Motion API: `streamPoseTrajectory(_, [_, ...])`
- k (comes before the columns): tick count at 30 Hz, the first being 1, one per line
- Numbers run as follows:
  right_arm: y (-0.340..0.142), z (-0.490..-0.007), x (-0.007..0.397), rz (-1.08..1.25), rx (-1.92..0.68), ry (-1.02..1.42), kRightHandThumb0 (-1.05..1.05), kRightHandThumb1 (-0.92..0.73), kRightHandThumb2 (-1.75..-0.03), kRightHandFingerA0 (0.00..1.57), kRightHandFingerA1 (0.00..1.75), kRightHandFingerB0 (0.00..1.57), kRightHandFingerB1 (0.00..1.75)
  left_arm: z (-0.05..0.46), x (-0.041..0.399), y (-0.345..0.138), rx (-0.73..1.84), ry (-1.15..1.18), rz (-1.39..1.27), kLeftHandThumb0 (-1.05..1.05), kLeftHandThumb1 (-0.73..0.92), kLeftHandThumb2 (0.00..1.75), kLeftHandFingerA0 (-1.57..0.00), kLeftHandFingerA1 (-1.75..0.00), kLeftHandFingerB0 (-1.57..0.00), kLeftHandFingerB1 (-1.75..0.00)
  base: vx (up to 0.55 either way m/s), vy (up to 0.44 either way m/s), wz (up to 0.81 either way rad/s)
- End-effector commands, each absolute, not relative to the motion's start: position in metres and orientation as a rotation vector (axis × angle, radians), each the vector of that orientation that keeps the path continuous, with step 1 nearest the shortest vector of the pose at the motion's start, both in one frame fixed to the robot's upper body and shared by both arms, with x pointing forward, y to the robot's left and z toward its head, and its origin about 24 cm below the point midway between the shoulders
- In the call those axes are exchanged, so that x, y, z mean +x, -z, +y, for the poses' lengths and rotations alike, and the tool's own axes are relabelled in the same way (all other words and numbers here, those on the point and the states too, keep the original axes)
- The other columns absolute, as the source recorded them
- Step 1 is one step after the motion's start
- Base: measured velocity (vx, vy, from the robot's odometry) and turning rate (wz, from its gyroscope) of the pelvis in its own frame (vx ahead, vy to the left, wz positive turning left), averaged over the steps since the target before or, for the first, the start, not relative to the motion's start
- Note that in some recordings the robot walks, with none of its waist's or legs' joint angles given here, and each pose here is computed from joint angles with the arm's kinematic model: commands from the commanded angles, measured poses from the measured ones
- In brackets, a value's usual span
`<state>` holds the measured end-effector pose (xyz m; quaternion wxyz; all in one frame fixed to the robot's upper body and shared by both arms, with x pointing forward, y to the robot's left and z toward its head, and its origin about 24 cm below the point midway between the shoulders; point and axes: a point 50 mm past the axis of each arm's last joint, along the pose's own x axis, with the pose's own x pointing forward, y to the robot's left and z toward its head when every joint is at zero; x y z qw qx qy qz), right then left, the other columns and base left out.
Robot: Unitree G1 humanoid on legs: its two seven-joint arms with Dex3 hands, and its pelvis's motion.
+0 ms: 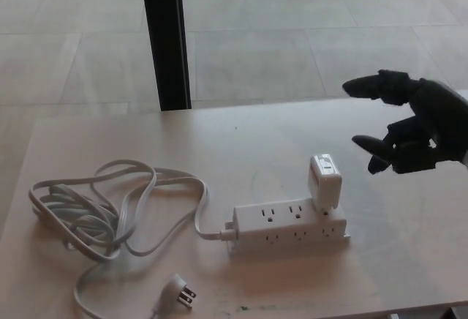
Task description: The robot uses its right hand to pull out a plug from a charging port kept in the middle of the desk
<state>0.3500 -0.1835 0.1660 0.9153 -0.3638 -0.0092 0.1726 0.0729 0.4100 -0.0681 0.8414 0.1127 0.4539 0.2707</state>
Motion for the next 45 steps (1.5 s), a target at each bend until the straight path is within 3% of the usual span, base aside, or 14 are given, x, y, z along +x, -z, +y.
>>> streamPoseTrajectory(1, [-0.169, -0.184, 0.356, -0.004, -1.098, -0.381, -0.82, -0.69, -0.61, 0.94, 1.03, 0.24, 0.31, 0.421, 0.073, 0.057, 0.266, -0.575, 0.934, -0.76, 0.81, 1.2, -0.63, -0.65, -0.39, -0.55, 0.0, 0.0, 0.0])
streamPoseTrajectory(3, [-0.169, -0.181, 0.359, -0.017, -1.163, -0.388, -0.82, -0.71, -0.62, 0.89, 1.17, 0.24, 0.35, 0.422, 0.074, 0.056, 0.273, -0.571, 0.936, -0.83, 0.92, 0.83, -0.69, -0.57, -0.44, -0.43, 0.0, 0.0, 0.0])
streamPoseTrajectory(6, [-0.171, -0.179, 0.362, -0.031, -1.228, -0.394, -0.88, -0.58, -0.94, 0.87, 1.25, 0.16, 0.47, 0.422, 0.075, 0.055, 0.286, -0.568, 0.936, -0.84, 0.92, 0.84, -0.69, -0.56, -0.45, -0.44, 0.0, 0.0, 0.0])
streamPoseTrajectory(10, [-0.175, -0.175, 0.366, -0.063, -1.286, -0.404, -0.83, -0.71, -0.62, 0.88, 1.56, 0.19, 0.36, 0.422, 0.075, 0.055, 0.261, -0.578, 0.93, -0.78, 0.82, 1.19, -0.6, -0.63, -0.4, -0.55, 0.0, 0.0, 0.0])
streamPoseTrajectory(17, [-0.18, -0.165, 0.374, -0.049, -1.323, -0.417, -0.88, -0.72, -0.63, 0.82, 1.21, 0.16, 0.35, 0.422, 0.075, 0.056, 0.274, -0.577, 0.929, -0.85, 0.92, 0.85, -0.64, -0.56, -0.42, -0.45, 0.0, 0.0, 0.0])
streamPoseTrajectory(18, [-0.18, -0.16, 0.375, -0.074, -1.341, -0.429, -0.85, -0.7, -0.62, 0.87, 1.1, 0.18, 0.34, 0.422, 0.075, 0.056, 0.286, -0.571, 0.934, -0.78, 0.82, 1.2, -0.6, -0.63, -0.4, -0.54, 0.0, 0.0, 0.0])
streamPoseTrajectory(23, [-0.174, -0.154, 0.374, -0.084, -1.368, -0.465, -0.85, -0.69, -0.62, 0.87, 1.31, 0.16, 0.36, 0.422, 0.078, 0.055, 0.293, -0.559, 0.936, -0.77, 0.84, 1.2, -0.59, -0.63, -0.39, -0.54, 0.0, 0.0, 0.0])
streamPoseTrajectory(29, [-0.163, -0.144, 0.375, 0.033, -1.442, -0.545, -0.91, -0.54, -0.95, 0.88, 1.04, 0.06, 0.31, 0.422, 0.078, 0.055, 0.272, -0.568, 0.928, -0.77, 0.84, 1.2, -0.6, -0.64, -0.39, -0.54, 0.0, 0.0, 0.0])
streamPoseTrajectory(33, [-0.157, -0.142, 0.376, 0.078, -1.455, -0.571, -0.86, -0.65, -0.6, 0.93, 0.99, 0.07, 0.29, 0.423, 0.078, 0.055, 0.278, -0.566, 0.94, -0.78, 0.84, 1.2, -0.61, -0.63, -0.4, -0.54, 0.0, 0.0, 0.0])
streamPoseTrajectory(34, [-0.156, -0.142, 0.376, 0.082, -1.453, -0.579, -0.94, -0.54, -0.91, 0.94, 0.98, 0.1, 0.28, 0.423, 0.08, 0.055, 0.278, -0.568, 0.937, -0.77, 0.83, 1.2, -0.61, -0.63, -0.4, -0.54, 0.0, 0.0, 0.0])
streamPoseTrajectory(35, [-0.154, -0.141, 0.376, 0.107, -1.445, -0.593, -0.89, -0.64, -0.59, 0.94, 0.96, 0.07, 0.29, 0.422, 0.08, 0.055, 0.272, -0.572, 0.935, -0.75, 0.82, 1.2, -0.6, -0.64, -0.39, -0.55, 0.0, 0.0, 0.0])
streamPoseTrajectory(36, [-0.153, -0.141, 0.376, 0.117, -1.437, -0.601, -0.88, -0.49, -0.91, 0.93, 1.02, 0.05, 0.3, 0.422, 0.08, 0.055, 0.275, -0.572, 0.937, -0.85, 0.92, 0.87, -0.62, -0.56, -0.41, -0.45, 0.0, 0.0, 0.0])
streamPoseTrajectory(38, [-0.153, -0.141, 0.377, 0.127, -1.438, -0.604, -1.02, -0.55, -0.91, 0.91, 1.11, 0.06, 0.29, 0.422, 0.082, 0.054, 0.273, -0.573, 0.93, -0.76, 0.82, 1.2, -0.6, -0.65, -0.4, -0.55, 0.0, 0.0, 0.0])
streamPoseTrajectory(45, [-0.154, -0.133, 0.378, 0.12, -1.475, -0.607, -0.87, -0.61, -0.62, 0.72, 1.45, 0.1, 0.29, 0.423, 0.083, 0.053, 0.278, -0.572, 0.926, -0.83, 0.92, 0.85, -0.63, -0.54, -0.42, -0.44, 0.0, 0.0, 0.0])
